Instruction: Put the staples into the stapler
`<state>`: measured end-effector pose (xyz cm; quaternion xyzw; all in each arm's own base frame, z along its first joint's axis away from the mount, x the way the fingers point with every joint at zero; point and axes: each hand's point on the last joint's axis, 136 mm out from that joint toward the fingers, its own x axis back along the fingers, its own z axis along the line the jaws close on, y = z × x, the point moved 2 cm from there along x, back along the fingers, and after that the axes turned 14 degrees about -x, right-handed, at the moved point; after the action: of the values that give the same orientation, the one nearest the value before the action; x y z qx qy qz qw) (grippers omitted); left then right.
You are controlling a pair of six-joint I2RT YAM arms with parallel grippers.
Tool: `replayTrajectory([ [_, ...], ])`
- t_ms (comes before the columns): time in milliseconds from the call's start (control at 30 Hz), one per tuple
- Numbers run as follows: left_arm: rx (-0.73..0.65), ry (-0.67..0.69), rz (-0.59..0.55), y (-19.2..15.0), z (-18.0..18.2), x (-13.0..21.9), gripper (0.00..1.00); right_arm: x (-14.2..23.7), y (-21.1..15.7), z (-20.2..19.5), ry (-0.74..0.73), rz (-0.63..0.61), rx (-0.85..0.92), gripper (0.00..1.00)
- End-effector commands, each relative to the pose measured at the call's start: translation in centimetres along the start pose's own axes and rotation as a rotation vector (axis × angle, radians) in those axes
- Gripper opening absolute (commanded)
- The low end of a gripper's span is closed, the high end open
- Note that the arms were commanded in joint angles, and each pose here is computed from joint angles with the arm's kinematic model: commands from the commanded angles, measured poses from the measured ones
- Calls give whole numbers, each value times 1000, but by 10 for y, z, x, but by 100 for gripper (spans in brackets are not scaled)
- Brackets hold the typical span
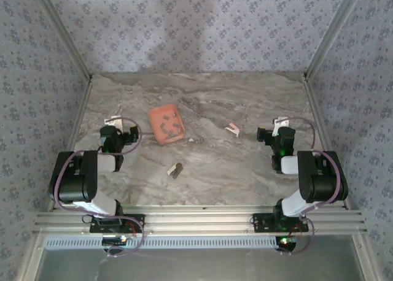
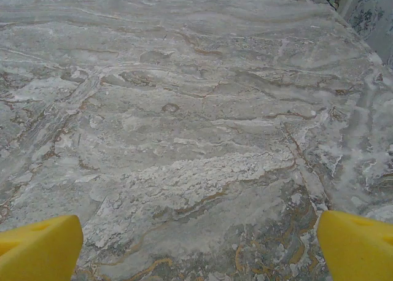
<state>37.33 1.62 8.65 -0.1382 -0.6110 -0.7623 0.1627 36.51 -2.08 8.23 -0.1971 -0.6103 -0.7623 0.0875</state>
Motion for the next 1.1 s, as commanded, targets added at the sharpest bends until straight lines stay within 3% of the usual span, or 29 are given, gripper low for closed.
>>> replayTrajectory([
  [0,-1,-10,-31,12,1,-1,99,-2,13,2,2,-39,-3,100],
  [1067,9,-19,-29,11,1,-2,99,-3,13,1,21,-28,-14,100],
])
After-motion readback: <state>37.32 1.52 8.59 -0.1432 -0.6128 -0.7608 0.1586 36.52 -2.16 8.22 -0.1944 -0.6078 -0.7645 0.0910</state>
